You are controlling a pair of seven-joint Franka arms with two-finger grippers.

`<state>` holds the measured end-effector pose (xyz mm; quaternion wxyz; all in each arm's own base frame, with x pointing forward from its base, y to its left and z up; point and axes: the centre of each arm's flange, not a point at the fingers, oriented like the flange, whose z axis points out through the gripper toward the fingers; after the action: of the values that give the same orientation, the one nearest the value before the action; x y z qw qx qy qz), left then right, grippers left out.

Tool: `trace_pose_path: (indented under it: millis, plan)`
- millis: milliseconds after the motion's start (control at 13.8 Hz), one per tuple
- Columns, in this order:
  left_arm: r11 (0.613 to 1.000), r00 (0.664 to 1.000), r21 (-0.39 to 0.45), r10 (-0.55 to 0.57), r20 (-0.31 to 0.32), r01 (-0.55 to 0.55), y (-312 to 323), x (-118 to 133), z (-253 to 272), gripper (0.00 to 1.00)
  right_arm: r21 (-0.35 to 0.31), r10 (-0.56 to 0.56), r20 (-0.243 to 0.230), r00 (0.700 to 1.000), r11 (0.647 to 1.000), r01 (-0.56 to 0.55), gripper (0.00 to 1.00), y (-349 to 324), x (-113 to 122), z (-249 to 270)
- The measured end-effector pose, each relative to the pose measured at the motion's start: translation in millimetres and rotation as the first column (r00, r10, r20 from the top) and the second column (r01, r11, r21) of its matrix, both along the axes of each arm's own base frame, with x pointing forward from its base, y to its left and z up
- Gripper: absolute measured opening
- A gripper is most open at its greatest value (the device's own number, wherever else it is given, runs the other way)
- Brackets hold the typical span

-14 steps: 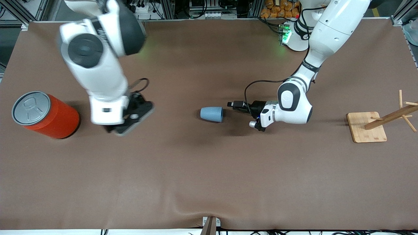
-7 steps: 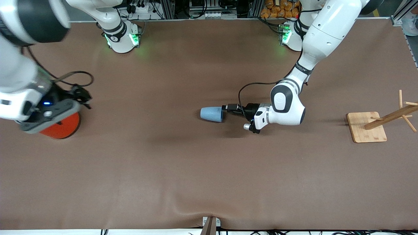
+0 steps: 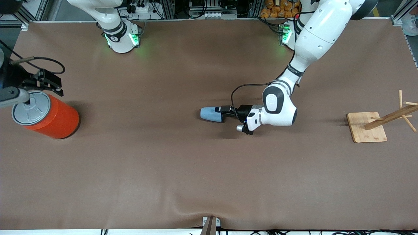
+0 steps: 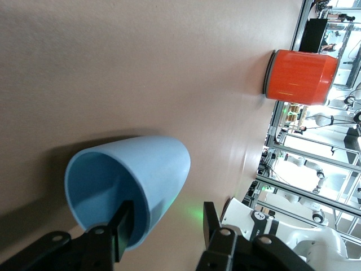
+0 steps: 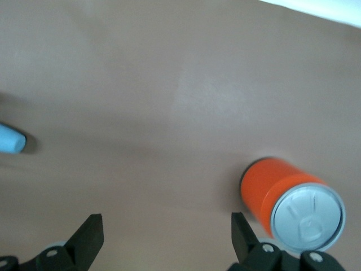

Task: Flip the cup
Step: 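Carry the blue cup with the left gripper toward the wooden stand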

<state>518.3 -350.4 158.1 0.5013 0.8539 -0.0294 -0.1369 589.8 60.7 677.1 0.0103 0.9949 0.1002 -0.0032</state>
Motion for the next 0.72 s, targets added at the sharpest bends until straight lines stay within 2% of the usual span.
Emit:
trace_pose_path:
  millis: [145,217,434,506,723]
  plan:
    - [1.000,1.000,0.001,0.002,0.002,-0.002,-7,0,-4,0.56,0.015,-0.069,0.003,0.998,0.998,0.069,1.00,-12,-11,4]
    - [1.000,1.000,0.002,0.001,0.003,-0.001,-9,0,-5,0.49,0.036,-0.101,0.009,0.995,0.994,0.101,1.00,-26,-17,2]
    - [1.000,1.000,-0.003,-0.007,0.009,0.007,-17,0,-3,0.15,0.063,-0.164,0.016,0.986,0.985,0.163,1.00,-56,-39,-13]
    - [1.000,1.000,-0.020,-0.002,0.013,0.002,-21,2,2,0.07,0.064,-0.163,0.017,0.986,0.985,0.162,1.00,-55,-44,-19]
    - [1.000,0.999,-0.014,0.016,0.034,-0.016,-17,12,6,0.06,0.065,-0.151,0.029,0.988,0.987,0.149,1.00,-47,-53,-23]
